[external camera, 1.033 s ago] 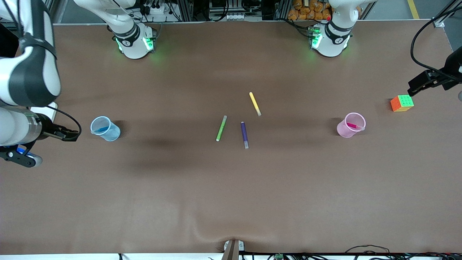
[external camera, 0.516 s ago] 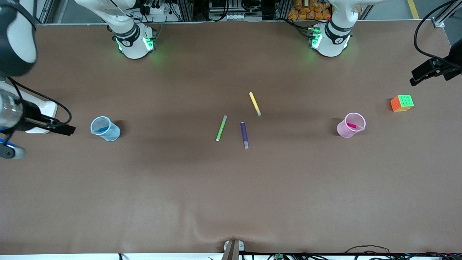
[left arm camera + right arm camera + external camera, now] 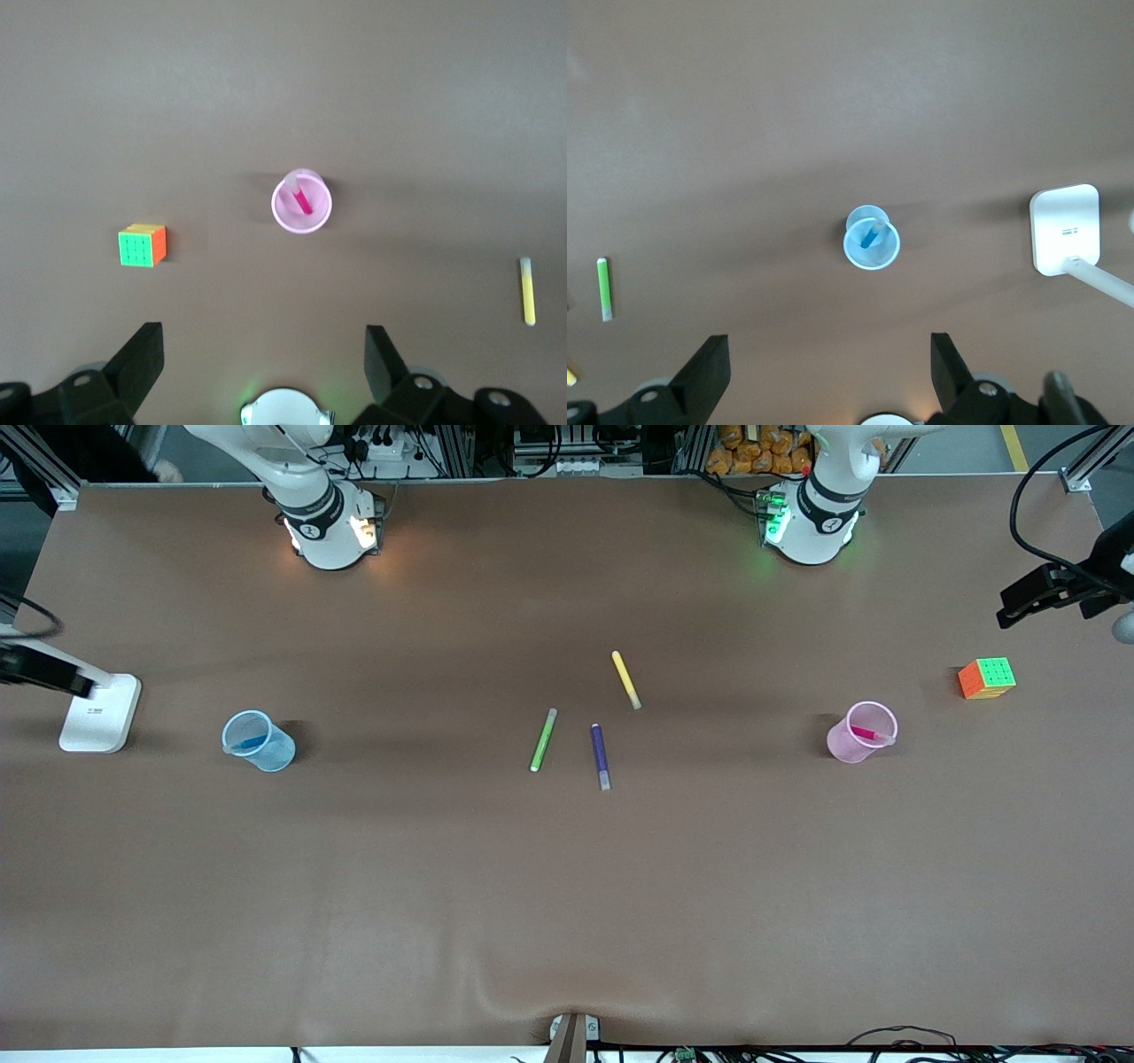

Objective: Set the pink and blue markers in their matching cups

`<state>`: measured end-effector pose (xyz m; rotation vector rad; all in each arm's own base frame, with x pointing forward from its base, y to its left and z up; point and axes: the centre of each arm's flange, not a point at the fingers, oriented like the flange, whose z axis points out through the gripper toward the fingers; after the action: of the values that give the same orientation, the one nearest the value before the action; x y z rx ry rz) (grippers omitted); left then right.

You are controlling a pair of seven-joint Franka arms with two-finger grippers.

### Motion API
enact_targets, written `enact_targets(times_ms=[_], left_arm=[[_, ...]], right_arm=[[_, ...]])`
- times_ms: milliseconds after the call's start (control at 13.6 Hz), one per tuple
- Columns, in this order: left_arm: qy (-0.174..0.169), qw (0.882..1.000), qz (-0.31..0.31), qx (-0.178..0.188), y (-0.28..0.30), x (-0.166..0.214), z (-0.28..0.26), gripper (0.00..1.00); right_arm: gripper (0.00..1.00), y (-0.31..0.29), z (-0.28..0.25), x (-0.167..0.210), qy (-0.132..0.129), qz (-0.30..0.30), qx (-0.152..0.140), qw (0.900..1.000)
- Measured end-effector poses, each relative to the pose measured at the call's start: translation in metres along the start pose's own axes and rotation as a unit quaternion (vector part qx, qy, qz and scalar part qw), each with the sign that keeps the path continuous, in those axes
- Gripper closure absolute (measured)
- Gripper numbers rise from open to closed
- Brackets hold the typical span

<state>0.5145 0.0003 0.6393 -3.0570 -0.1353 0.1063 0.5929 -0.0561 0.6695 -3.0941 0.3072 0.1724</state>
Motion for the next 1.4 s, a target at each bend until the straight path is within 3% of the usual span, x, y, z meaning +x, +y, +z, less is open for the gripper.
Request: enact_targets(times_ms=[369, 664, 1402], left_arm=[[-0.002, 1.000, 0.015, 0.002, 0.015, -0.003, -0.001, 0.00], [0.001, 1.000, 0.026, 0.004, 0.027, -0.004, -0.002, 0.00], [0.001, 1.000, 0.026, -0.016, 0.030, -0.004, -0.003, 0.00]], right_arm=[[0.00, -0.003, 0.014, -0.028, 0.036, -0.012, 0.005, 0.999], [0.00, 0.000, 0.027, -0.053, 0.031, -0.028, 0.002, 0.999], [0.00, -0.004, 0.029, -0.055, 0.032, -0.046, -0.007, 0.998]])
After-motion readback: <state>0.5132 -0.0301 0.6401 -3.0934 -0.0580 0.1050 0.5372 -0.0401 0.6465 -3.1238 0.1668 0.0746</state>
